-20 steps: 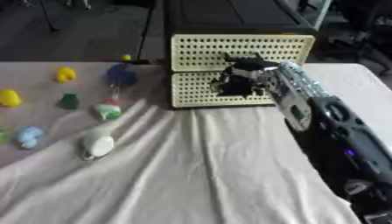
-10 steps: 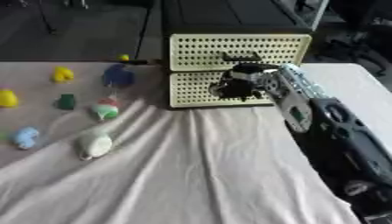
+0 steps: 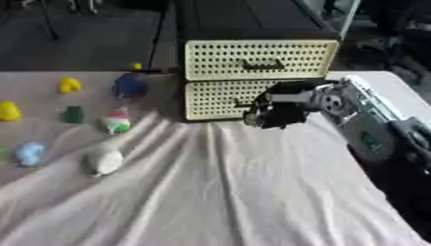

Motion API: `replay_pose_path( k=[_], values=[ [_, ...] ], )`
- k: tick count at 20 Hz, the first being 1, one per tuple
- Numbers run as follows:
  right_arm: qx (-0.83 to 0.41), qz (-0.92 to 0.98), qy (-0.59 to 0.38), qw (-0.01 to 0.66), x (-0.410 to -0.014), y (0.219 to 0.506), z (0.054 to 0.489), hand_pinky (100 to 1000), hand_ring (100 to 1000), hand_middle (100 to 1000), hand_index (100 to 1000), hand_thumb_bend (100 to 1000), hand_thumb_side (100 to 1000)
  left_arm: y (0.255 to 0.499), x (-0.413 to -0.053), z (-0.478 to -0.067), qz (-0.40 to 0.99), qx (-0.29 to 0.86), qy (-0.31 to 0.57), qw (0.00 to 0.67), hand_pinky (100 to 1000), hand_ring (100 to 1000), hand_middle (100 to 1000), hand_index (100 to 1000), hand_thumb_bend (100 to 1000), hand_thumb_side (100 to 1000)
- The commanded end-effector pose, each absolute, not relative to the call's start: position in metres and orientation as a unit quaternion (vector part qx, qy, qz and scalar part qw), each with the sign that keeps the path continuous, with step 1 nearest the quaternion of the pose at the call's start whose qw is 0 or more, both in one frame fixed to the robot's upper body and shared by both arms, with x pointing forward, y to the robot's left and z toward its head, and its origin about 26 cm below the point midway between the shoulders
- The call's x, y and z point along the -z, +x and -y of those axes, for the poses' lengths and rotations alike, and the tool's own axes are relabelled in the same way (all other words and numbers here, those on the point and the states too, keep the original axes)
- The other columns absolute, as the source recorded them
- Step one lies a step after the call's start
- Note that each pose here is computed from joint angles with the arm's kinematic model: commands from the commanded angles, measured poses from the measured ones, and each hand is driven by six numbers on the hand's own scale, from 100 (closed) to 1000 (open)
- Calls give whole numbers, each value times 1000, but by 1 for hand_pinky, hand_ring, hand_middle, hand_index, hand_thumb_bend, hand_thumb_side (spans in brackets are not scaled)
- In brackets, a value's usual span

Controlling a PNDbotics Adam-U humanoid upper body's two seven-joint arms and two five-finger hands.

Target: Pick up objects from table and place into drawer.

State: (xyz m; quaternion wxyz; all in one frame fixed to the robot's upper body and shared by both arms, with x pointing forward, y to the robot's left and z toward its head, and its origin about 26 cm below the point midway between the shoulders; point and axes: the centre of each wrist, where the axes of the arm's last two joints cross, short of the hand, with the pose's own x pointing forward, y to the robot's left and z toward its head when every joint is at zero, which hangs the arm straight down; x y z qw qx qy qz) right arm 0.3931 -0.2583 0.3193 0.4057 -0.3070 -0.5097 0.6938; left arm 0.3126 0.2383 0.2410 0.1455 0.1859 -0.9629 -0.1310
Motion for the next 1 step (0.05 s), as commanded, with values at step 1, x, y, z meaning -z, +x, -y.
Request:
replay_pose_path(
  k=[1],
  values=[
    [-676, 543, -333, 371, -347, 363, 265, 189, 464, 598, 823, 100, 1000, 309, -250, -243, 963, 130, 197, 128, 637, 830, 819, 890, 100, 1000]
  ],
)
